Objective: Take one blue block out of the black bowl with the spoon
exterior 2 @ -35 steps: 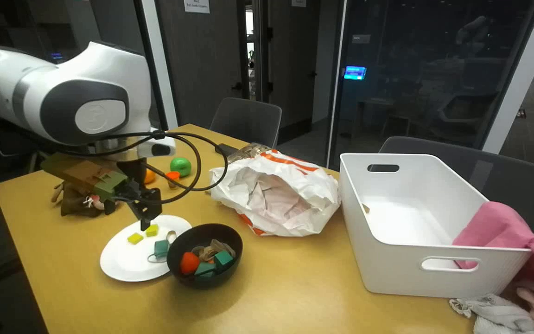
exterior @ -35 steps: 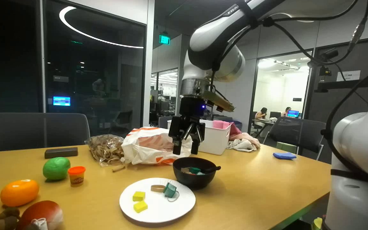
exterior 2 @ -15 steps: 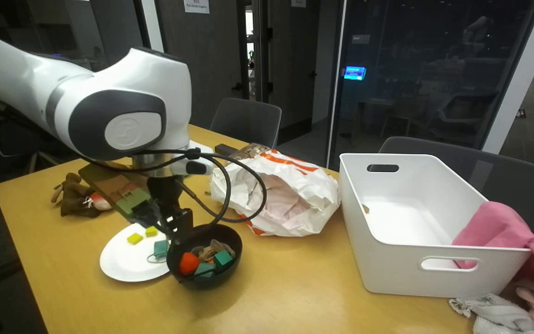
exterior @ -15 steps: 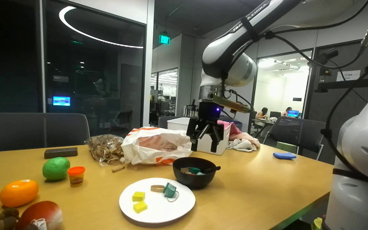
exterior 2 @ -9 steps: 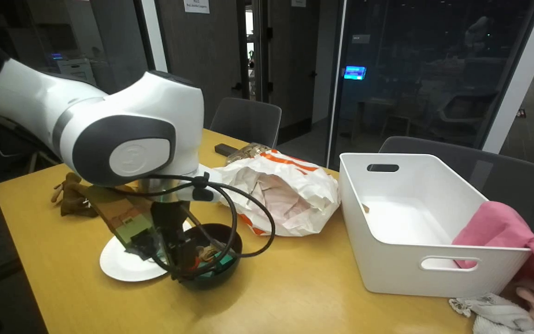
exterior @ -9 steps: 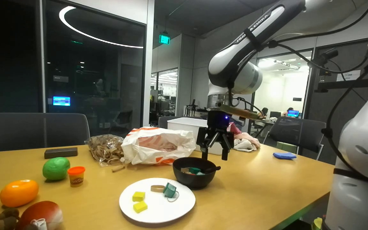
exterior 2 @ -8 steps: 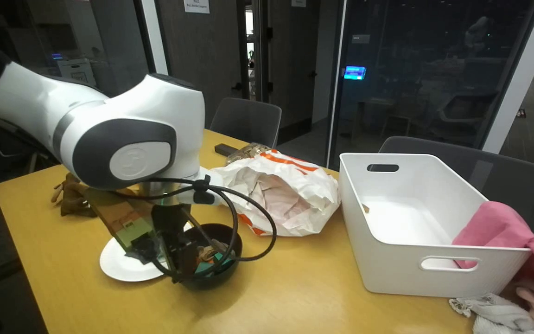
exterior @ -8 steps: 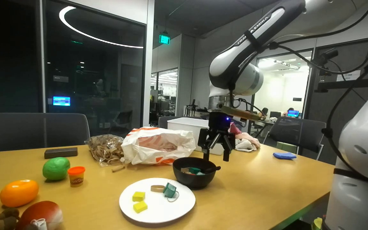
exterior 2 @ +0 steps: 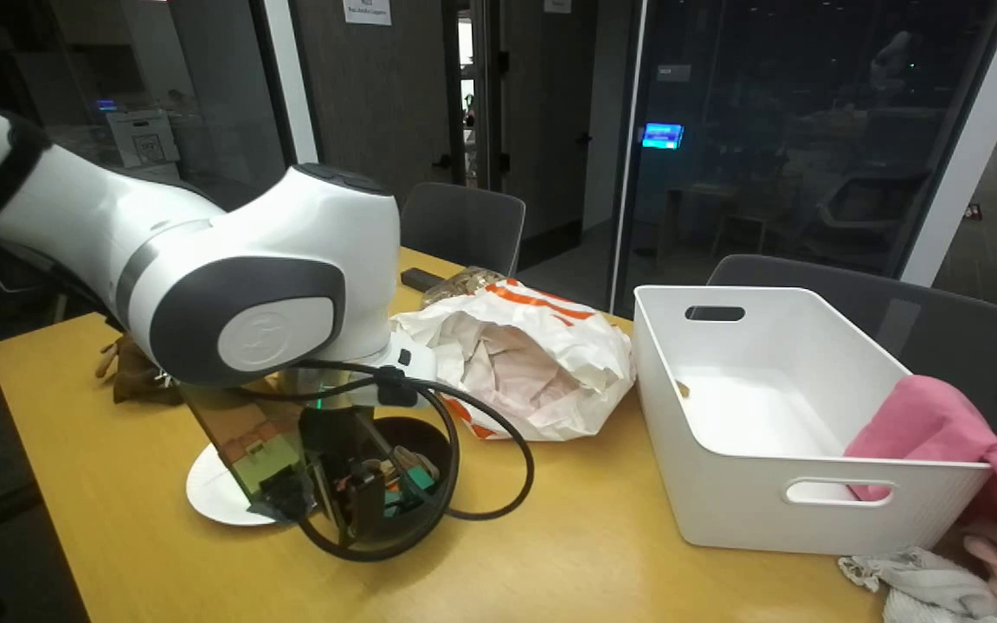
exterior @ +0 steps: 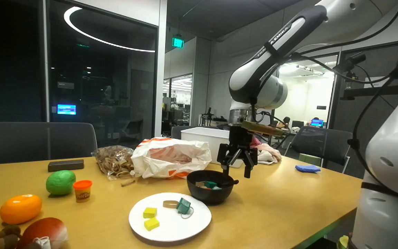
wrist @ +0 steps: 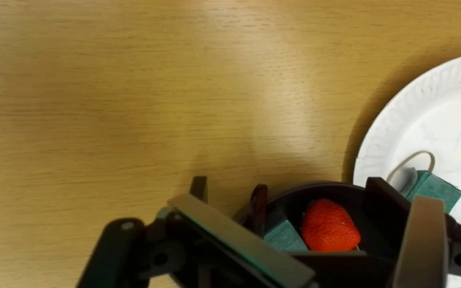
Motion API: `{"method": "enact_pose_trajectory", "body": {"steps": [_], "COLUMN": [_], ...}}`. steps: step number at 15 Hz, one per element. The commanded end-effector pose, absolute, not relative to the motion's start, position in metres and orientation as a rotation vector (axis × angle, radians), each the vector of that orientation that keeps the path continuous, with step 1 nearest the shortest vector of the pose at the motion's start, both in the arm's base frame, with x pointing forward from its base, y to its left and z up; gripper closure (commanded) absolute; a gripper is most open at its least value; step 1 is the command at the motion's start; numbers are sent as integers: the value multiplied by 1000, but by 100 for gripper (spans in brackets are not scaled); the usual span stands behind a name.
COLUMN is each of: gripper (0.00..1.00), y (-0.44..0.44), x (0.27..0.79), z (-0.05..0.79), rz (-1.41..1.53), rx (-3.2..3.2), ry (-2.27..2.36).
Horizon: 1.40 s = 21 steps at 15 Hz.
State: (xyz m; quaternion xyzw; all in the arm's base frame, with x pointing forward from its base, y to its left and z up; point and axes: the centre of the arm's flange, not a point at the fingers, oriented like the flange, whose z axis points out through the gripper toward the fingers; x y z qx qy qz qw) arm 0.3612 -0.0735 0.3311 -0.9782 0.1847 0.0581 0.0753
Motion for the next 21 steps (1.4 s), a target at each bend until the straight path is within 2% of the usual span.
{"method": "enact_pose_trajectory", "body": {"steps": [1,5,8,9,10,11,17,19,21], "gripper": [0,0,8,26,33,33,79,91,93], "y": [-80,-86,-89,-90,-90,-90,-90,-89,-90], "x": [370,373,374,374,375,375,374,374,374], "z": [324,318,315,315,314,313,315,317,318], "rz": [119,111,111,112,111,110,102,94,91], "rx": [-2930,-2928,-2923,-2923,-2922,-2922,-2918,-2924,-2922], "ry": [560,581,590,591,593,593,597,592,597]}}
